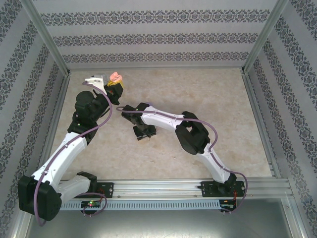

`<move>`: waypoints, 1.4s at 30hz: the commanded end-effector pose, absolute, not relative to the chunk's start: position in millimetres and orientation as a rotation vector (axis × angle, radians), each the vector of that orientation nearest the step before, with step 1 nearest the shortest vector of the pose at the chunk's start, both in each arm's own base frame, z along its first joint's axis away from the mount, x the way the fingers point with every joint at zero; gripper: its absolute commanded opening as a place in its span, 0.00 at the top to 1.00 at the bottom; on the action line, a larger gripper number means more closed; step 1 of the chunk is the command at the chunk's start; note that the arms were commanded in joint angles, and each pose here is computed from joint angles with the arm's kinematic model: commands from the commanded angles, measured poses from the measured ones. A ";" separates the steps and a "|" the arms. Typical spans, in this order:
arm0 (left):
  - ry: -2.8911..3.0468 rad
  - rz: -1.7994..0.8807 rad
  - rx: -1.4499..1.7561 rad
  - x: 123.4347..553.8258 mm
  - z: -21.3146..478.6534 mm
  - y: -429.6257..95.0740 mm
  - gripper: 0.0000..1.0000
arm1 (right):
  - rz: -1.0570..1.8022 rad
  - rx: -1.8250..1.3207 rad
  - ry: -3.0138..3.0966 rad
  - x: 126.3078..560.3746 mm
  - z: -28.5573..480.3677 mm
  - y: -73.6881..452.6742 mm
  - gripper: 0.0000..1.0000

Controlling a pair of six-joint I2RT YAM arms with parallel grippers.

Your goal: Insert the wireless bluetooth earbuds into the charging case

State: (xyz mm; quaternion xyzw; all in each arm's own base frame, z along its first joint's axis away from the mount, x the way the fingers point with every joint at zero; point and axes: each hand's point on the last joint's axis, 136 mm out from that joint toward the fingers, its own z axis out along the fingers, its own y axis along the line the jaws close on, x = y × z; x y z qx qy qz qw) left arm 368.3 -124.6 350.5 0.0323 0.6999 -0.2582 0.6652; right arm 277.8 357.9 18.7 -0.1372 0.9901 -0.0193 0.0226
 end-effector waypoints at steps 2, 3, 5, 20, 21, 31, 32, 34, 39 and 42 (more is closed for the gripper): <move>1.517 -0.604 0.085 360.6 369.2 -124.8 1.00 | -0.027 -0.335 3.071 278.0 27.4 358.2 0.54; 1.518 -0.602 0.084 360.9 368.8 -124.4 1.00 | -0.028 -0.335 3.071 277.9 26.9 357.8 0.55; 1.517 -0.601 0.085 360.8 368.5 -124.6 1.00 | -0.032 -0.331 3.075 277.5 25.7 356.3 0.57; 1.523 -0.610 0.087 362.4 366.9 -126.1 1.00 | -0.019 -0.287 3.090 275.9 16.5 345.7 0.65; 1.527 -0.609 0.087 362.8 365.8 -126.2 1.00 | -0.017 -0.283 3.088 276.4 16.0 345.0 0.66; 1.549 -0.623 0.100 359.9 361.8 -128.9 1.00 | 0.059 -0.255 3.045 281.6 23.8 339.9 0.77; 1.550 -0.626 0.101 359.6 361.8 -129.4 1.00 | 0.065 -0.255 3.040 282.0 24.5 339.3 0.77; 1.553 -0.632 0.101 359.3 361.4 -130.1 1.00 | 0.080 -0.255 3.033 282.9 26.7 339.8 0.78; 1.563 -0.630 0.104 359.5 359.4 -130.2 1.00 | 0.129 -0.257 2.996 285.8 41.3 342.0 0.79; 1.567 -0.622 0.115 358.9 359.0 -130.5 1.00 | 0.172 -0.246 2.955 290.6 58.7 340.9 0.79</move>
